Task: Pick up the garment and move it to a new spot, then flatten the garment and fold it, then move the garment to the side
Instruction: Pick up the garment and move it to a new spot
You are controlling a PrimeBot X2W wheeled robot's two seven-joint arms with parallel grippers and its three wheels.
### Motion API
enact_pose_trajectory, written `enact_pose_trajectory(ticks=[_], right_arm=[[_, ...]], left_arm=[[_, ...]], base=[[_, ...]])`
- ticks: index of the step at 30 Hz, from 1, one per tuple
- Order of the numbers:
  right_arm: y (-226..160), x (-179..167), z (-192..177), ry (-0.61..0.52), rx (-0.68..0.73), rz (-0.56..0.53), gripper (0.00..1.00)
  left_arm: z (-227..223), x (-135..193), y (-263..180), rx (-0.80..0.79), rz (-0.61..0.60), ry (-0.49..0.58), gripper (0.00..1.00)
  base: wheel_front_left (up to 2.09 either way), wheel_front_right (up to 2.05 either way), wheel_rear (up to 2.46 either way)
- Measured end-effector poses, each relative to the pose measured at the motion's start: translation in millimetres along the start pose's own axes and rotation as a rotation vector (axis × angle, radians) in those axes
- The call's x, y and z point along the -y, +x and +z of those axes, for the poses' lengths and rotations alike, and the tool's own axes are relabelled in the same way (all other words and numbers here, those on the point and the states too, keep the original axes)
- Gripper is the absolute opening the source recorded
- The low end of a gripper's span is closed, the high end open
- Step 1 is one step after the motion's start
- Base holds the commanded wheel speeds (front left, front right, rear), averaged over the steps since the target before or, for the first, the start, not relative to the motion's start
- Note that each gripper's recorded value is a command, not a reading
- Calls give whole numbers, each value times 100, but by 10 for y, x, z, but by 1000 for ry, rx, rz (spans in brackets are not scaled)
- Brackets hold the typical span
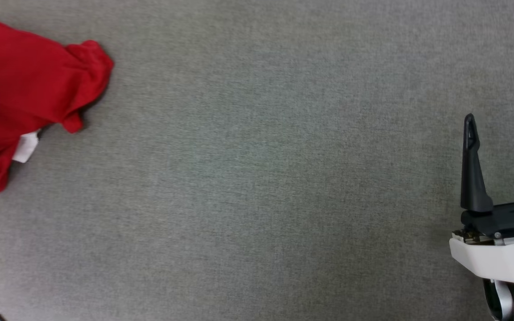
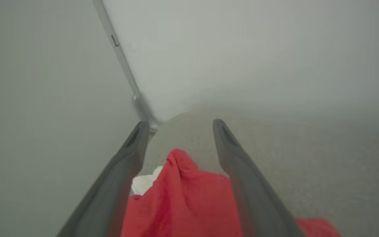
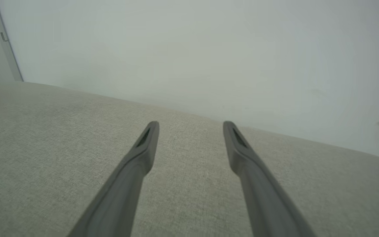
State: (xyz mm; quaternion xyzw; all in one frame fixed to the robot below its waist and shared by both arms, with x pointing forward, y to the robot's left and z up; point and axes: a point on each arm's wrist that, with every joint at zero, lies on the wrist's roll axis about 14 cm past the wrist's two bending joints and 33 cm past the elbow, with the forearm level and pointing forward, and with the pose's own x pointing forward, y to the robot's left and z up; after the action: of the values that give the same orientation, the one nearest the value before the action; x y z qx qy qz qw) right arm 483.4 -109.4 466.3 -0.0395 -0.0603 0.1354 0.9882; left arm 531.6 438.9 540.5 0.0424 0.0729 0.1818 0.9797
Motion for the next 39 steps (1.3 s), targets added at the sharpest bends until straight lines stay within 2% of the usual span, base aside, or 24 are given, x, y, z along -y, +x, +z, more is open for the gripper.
enact_pose_trajectory(ticks=[4,7,13,17,21,22,23,27,31,39], right_arm=[[-1,75,-96,-12,-17,-13,100],[-1,110,-142,-21,-25,-17,100],[-20,177,-251,-38,-49,-27,100],[-11,189,-323,-40,-62,-26,100],[-19,216,-389,-42,-78,-32,100],[-22,213,-396,-41,-80,-31,100],[-24,209,-398,-41,-81,-30,100],[-26,201,-338,-34,-71,-31,100],[-22,167,-203,-26,-44,-25,100],[-45,53,233,0,42,-9,100]], left_arm=[[-484,139,66,-264,-80,-18,100],[-951,219,-56,-502,-134,-24,100],[-1515,276,-349,-839,-200,-42,100],[-1771,237,-506,-989,-201,-33,100],[-1885,299,-512,-1019,-213,-53,100],[-1893,304,-514,-1022,-215,-48,71],[-1896,312,-515,-1020,-217,-49,0],[-1806,373,-492,-975,-236,-60,0],[-1549,410,-446,-889,-264,-8,0],[-495,728,-368,-602,-396,109,0]], base=[[0,0,0],[0,0,0],[0,0,0],[0,0,0],[0,0,0],[0,0,0],[0,0,0],[0,0,0],[0,0,0],[0,0,0]])
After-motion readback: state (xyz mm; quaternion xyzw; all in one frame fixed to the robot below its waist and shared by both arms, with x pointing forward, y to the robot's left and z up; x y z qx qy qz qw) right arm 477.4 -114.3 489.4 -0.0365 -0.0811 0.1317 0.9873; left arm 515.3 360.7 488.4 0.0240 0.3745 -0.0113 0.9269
